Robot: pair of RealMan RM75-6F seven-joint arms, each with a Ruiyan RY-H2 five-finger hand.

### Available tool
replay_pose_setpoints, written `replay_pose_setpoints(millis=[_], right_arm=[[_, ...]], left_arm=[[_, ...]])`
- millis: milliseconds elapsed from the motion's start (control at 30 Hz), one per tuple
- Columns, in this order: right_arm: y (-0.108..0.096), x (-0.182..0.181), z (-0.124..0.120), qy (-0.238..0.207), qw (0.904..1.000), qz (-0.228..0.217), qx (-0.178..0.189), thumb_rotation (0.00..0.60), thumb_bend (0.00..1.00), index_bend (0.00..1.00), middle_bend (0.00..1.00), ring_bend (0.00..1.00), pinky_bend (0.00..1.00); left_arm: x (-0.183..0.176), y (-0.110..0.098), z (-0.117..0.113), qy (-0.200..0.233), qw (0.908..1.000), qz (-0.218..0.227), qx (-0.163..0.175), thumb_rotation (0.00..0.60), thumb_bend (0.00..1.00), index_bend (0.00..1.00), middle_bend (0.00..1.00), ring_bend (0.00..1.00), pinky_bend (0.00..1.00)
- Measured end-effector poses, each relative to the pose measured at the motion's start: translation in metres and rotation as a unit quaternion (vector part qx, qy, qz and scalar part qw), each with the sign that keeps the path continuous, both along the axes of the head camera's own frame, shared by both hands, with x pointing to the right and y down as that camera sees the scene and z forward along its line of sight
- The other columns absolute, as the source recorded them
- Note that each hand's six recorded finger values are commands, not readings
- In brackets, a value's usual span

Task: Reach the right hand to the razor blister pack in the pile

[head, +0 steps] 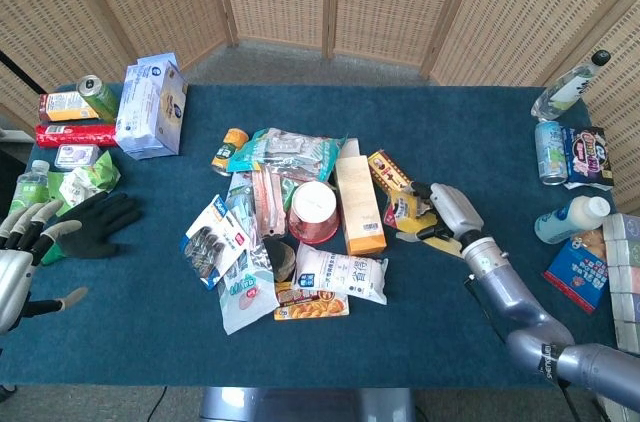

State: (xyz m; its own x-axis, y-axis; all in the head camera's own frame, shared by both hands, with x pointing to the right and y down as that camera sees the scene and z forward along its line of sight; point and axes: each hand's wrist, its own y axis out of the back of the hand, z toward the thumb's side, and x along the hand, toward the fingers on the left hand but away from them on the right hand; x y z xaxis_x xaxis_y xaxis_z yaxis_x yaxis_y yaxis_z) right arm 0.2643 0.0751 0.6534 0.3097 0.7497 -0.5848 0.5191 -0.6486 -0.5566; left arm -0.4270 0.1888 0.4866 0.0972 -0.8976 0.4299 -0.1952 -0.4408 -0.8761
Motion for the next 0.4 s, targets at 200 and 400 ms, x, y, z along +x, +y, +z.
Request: replay_pose_setpoints(millis=[200, 400], right_arm=[[-0.03, 0.006, -0.043, 0.014, 0.9989, 0.003, 0.045, 0.6, 0.11, 0.4, 0.71, 0.58, 0.5], [-0.059, 0.003, -0.083, 0.024, 0.9964, 0.009, 0.081, 0.6, 0.12, 0.39, 0.7, 0.58, 0.5]], left_arm=[[-0.001, 0.0, -0.002, 0.01, 0.9999, 0.002, 0.003, 0.6, 0.0, 0.24, 0.0, 0.0, 0.0], [0.0, -0.001, -0.001, 0.018, 0.9998, 0.006, 0.001, 0.6, 0.0, 0.24, 0.0, 0.0, 0.0]])
